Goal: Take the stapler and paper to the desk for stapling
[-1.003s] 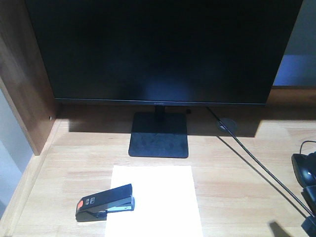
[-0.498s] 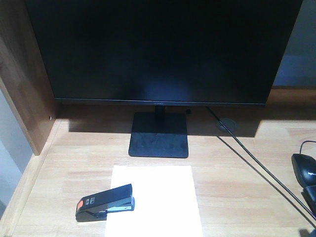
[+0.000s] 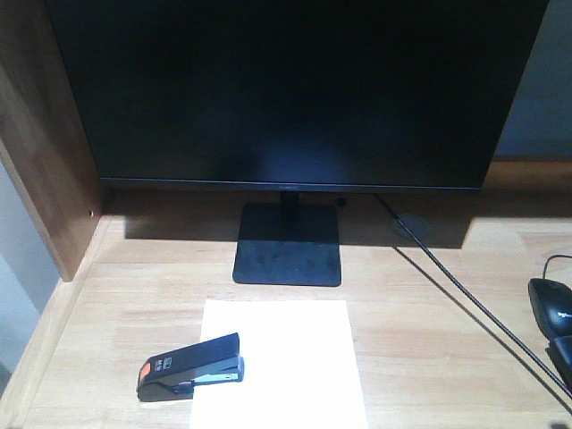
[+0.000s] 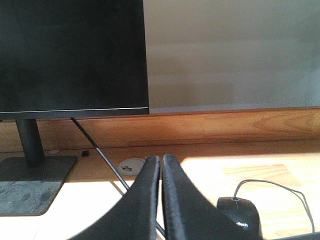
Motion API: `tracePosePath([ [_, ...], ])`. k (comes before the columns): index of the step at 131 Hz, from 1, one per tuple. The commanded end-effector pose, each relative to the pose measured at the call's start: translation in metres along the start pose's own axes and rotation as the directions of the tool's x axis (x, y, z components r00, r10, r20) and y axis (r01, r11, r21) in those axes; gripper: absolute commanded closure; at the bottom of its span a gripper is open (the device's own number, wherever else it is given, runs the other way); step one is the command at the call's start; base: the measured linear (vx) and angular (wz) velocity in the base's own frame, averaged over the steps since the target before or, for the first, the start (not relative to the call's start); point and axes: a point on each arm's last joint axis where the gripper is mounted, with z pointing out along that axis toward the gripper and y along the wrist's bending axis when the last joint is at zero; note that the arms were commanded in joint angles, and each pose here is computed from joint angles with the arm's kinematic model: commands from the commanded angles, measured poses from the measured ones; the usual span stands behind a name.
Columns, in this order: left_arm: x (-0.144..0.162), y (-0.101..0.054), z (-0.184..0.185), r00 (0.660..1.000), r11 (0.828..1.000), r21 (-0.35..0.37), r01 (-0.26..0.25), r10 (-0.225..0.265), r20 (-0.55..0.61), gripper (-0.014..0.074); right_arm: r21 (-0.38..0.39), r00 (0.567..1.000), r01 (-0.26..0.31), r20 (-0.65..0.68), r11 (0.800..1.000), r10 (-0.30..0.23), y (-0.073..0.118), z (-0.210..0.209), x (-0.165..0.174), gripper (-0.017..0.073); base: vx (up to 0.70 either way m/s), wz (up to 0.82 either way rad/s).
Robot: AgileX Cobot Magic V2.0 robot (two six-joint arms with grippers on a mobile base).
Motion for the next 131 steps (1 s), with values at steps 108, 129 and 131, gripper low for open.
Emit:
tracePosePath([
  [108,-0.0031,0.0005,-0.0007,0.997,1.000,-0.003,0.012,-0.011,0.073,0.0600,0.003,0.997,0.037,0.068,0.999,-0.038,0.0000,-0.0008,-0.0048,0.0566,0.00,0.00],
  [129,-0.0031,0.0005,-0.0007,0.997,1.000,-0.003,0.012,-0.011,0.073,0.0600,0.003,0.997,0.037,0.068,0.999,-0.038,0.0000,-0.0008,-0.0048,0.0566,0.00,0.00],
  [131,-0.0031,0.0005,-0.0007,0.997,1.000,-0.003,0.012,-0.011,0.073,0.0600,0.003,0.997,0.037,0.068,0.999,-0.038,0.0000,-0.0008,-0.0048,0.0566,0.00,0.00],
])
